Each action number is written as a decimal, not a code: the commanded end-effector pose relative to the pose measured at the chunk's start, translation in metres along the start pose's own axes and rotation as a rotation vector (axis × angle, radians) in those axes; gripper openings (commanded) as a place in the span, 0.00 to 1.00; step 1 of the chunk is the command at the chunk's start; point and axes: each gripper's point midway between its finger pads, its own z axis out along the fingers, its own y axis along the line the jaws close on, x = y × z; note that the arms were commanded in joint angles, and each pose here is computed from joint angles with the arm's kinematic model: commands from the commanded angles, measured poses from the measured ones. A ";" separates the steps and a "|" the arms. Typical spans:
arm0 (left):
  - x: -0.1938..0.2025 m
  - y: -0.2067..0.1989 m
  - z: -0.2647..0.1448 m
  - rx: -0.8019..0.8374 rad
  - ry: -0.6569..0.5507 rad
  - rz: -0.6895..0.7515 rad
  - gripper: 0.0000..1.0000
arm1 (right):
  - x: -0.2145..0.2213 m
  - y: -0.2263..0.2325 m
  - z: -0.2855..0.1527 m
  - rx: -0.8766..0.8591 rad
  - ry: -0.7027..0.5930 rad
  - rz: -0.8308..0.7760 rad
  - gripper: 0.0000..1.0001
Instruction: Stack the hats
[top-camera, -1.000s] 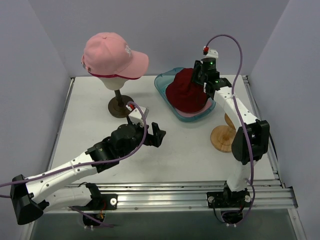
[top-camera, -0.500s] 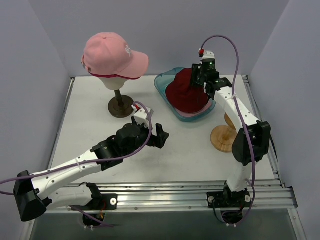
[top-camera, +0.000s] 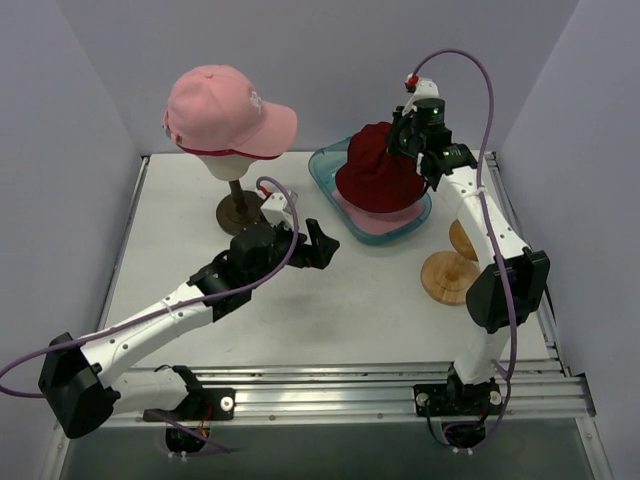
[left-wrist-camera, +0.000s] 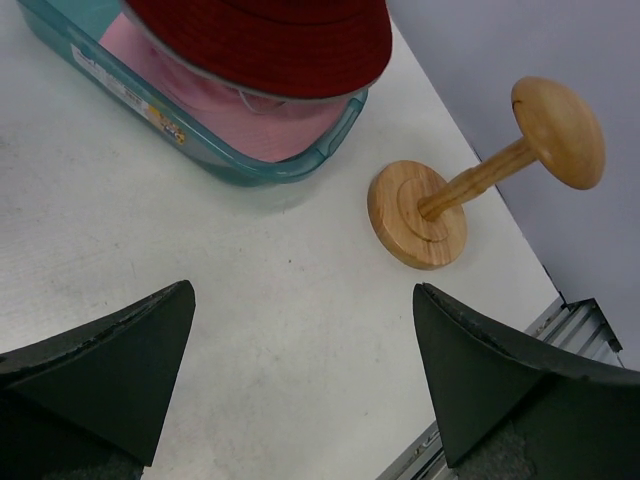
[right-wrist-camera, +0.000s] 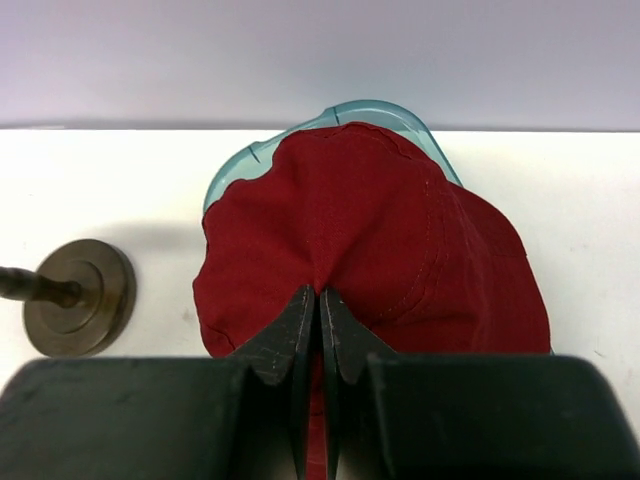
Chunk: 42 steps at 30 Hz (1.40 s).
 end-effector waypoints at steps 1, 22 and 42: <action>-0.036 -0.027 0.007 0.136 -0.075 -0.050 1.00 | -0.059 0.016 -0.039 -0.101 -0.148 0.049 0.00; -0.073 -0.057 0.038 0.480 -0.263 -0.177 0.84 | -0.144 0.014 -0.139 -0.307 -0.415 0.349 0.00; -0.116 -0.072 0.056 0.706 -0.402 -0.274 0.82 | -0.172 0.042 -0.197 -0.492 -0.518 0.479 0.00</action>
